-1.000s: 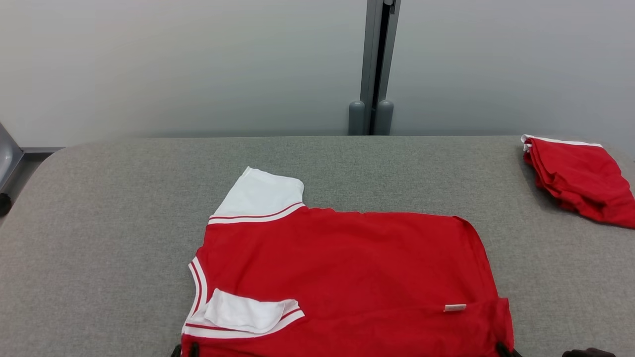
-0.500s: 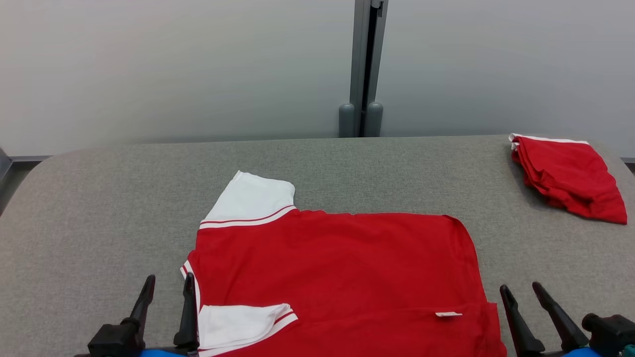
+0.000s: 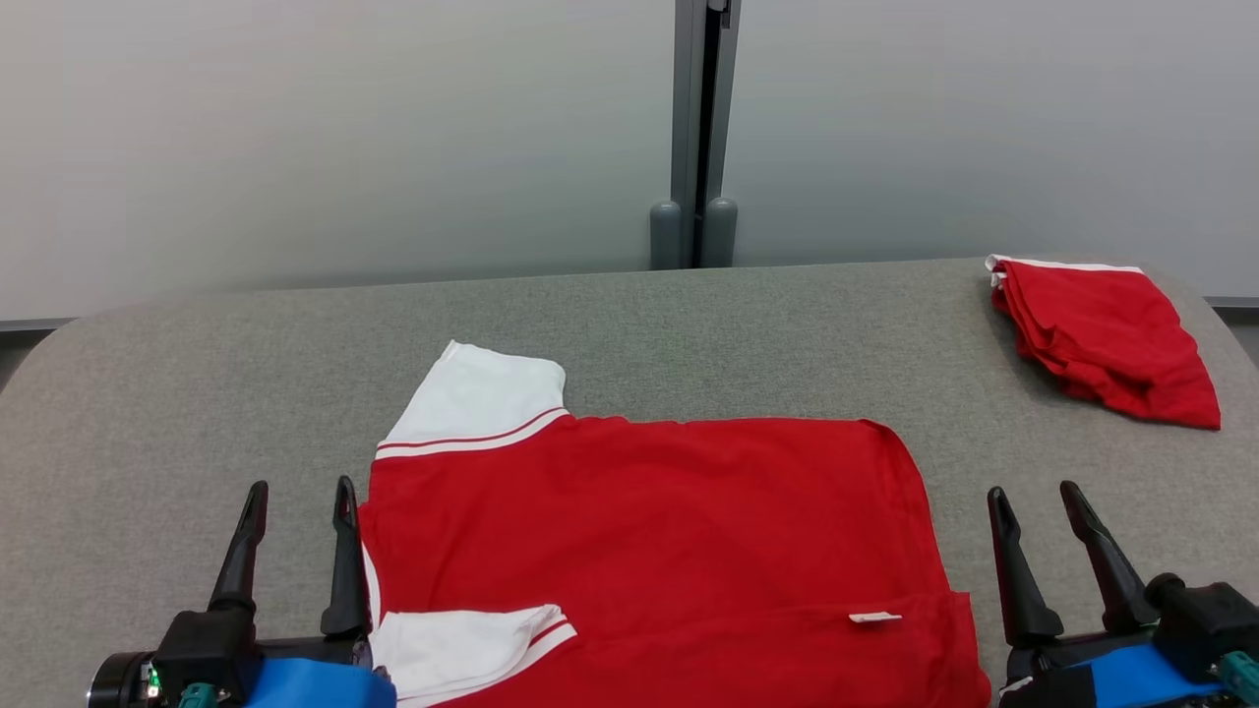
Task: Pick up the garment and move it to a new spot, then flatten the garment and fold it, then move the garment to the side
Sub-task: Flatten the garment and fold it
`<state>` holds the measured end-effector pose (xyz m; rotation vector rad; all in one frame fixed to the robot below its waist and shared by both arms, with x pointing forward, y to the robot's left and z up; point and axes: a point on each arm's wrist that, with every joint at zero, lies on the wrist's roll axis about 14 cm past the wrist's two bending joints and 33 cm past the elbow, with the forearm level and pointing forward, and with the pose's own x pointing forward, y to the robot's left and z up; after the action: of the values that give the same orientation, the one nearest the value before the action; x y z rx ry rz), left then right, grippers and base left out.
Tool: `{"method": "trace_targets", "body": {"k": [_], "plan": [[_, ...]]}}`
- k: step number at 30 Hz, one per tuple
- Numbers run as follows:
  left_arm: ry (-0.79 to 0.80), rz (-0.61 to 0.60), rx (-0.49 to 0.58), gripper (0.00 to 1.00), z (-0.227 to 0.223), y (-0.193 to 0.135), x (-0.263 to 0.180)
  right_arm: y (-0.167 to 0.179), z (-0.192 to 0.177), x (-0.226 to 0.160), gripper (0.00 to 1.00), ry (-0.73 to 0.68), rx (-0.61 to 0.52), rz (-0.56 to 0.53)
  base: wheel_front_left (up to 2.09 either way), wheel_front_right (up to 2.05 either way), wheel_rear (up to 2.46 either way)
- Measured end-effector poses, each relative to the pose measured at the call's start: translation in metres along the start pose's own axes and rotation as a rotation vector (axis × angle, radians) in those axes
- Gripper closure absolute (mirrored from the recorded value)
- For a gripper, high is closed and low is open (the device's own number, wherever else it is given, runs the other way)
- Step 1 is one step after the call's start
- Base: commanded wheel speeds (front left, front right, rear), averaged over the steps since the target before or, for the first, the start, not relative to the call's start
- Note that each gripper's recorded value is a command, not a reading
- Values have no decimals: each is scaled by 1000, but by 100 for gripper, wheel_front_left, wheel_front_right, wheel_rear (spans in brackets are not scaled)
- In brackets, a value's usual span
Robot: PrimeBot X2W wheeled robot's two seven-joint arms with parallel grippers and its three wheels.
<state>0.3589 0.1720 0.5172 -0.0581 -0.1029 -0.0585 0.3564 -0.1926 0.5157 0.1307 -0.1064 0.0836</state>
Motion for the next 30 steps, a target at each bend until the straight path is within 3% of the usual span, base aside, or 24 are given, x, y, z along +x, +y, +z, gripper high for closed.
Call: {"method": "trace_targets", "body": {"k": [5,15,30], "plan": [[32,-3,56,0,-11,5,-2,-3,-11,-2,0,31,-10,-31,0,0,0],[88,37,45,0,-29,19,-8,2,-42,-10,0,125,-3,-35,0,0,0],[116,34,42,0,-38,21,-6,5,-52,-11,0,159,0,-31,0,0,0]]}}
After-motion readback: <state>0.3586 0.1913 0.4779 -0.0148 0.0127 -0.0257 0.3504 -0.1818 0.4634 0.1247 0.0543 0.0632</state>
